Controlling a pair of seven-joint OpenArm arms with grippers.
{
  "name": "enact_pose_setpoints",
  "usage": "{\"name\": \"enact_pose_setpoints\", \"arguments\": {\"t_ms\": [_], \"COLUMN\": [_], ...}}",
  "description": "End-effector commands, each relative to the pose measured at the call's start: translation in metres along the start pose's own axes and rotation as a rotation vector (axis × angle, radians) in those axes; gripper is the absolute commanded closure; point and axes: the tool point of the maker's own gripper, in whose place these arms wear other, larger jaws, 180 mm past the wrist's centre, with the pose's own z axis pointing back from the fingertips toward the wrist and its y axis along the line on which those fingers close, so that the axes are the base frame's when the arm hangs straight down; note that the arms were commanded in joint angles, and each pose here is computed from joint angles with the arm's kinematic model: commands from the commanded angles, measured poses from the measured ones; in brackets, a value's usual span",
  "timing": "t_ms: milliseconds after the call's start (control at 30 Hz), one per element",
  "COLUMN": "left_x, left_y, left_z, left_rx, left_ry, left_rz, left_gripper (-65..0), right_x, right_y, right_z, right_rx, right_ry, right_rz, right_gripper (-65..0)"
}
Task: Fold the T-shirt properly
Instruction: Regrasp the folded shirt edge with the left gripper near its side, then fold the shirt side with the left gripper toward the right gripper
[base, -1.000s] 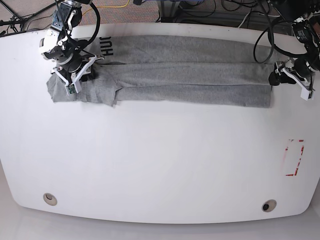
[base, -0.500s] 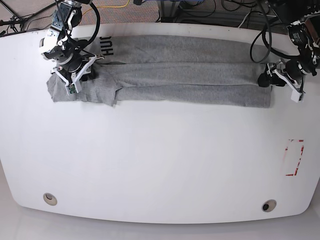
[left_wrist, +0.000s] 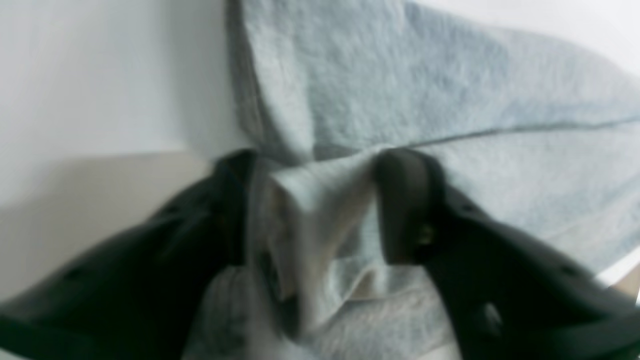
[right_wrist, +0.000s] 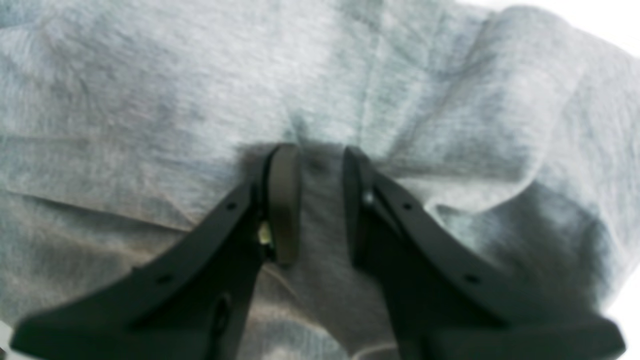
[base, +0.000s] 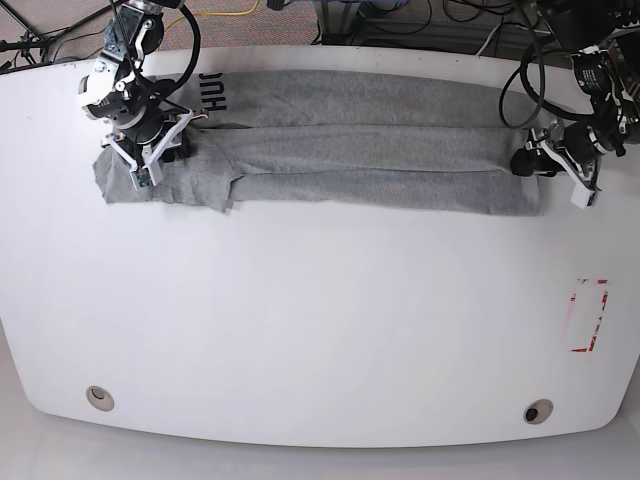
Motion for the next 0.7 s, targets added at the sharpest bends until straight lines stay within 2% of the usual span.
{"name": "enact_pose_setpoints", "arguments": {"t_ms": [0,67,333,533,667], "left_x": [-0.014,-0.014,0.006,0.037,0.040], "left_y": [0.006,0.006,-0.004,-0.047,-0.073], "left_z": [0.001,0.001,0.017,0.028,0.034], "left_rx": [0.033,0.033,0.061,0.053,0.037], "left_ry": [0.072,0.072,0.023,-0.031,-0.043], "left_rz": [-0.001,-0.005,-0.104,-0.318,-0.417], "left_gripper": [-7.5,0.0,-0.7,-0.7,-0.7], "right_x": [0.000,0.001,0.001,0.001,0.001], "right_y": [-0.004,-0.004,-0.004,-0.004,-0.004], "right_z": [0.003,0.003,0.003,0.003,0.003], "right_rx": [-0.015,-0.015,-0.015,-0.015,-0.015], "right_ry": [0.011,0.009,0.009,0.009,0.009], "right_rz": [0.014,0.014,0.014,0.014,0.014], "right_gripper": [-13.8,-13.8,-13.8,-13.8,-13.8]}}
